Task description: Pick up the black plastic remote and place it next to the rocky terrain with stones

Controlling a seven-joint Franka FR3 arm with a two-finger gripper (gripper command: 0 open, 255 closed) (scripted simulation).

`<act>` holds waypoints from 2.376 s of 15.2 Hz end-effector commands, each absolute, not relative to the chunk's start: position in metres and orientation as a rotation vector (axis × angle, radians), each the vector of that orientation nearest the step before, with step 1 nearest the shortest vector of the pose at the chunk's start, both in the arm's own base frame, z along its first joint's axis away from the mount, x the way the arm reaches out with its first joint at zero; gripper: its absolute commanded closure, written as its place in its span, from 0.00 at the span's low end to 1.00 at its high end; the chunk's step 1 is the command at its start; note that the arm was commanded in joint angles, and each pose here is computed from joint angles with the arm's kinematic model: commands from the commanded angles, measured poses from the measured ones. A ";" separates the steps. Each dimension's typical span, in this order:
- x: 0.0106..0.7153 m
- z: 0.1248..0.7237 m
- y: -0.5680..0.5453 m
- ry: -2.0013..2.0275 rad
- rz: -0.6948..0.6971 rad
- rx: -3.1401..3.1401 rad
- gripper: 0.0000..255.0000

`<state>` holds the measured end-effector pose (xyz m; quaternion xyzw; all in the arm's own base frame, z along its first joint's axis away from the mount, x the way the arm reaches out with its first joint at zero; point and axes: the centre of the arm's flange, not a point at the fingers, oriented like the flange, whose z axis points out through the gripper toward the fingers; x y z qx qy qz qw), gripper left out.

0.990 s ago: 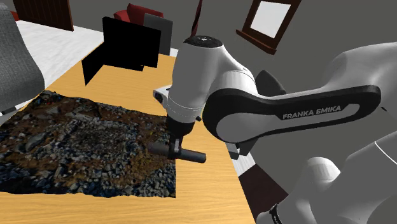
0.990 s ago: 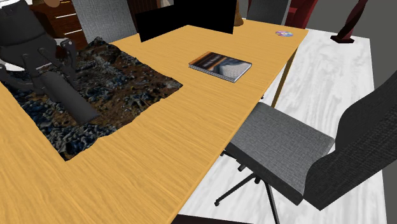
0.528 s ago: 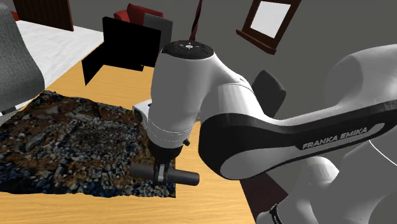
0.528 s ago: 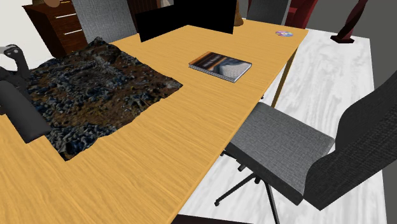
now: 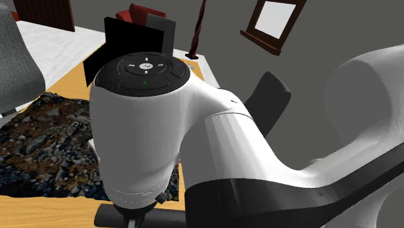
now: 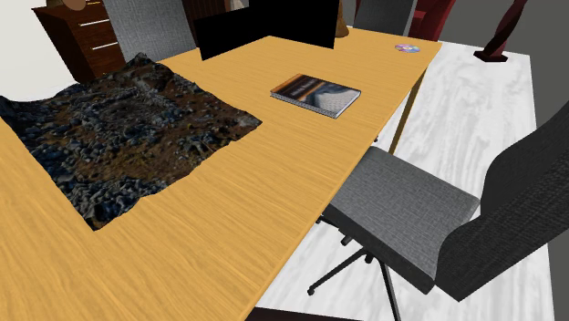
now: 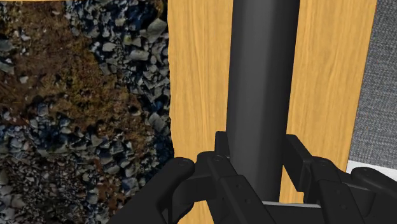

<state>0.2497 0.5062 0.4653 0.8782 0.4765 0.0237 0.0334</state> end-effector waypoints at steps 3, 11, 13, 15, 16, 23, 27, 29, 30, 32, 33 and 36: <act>0.217 0.463 0.551 1.463 0.073 2.704 1.00; 0.199 0.431 0.576 1.463 0.073 2.704 1.00; 0.199 0.421 0.576 1.463 0.073 2.704 1.00; 0.199 0.410 0.576 1.463 0.073 2.704 1.00; 0.199 0.405 0.576 1.463 0.073 2.704 1.00; 0.199 0.368 0.576 1.463 0.073 2.704 1.00; 0.199 0.347 0.576 1.463 0.073 2.704 1.00; 0.199 0.336 0.576 1.463 0.073 2.704 1.00; 0.199 0.331 0.576 1.463 0.073 2.704 1.00; 0.199 0.328 0.576 1.463 0.073 2.704 1.00; 0.199 0.328 0.576 1.463 0.073 2.704 1.00; 0.199 0.328 0.576 1.463 0.073 2.704 1.00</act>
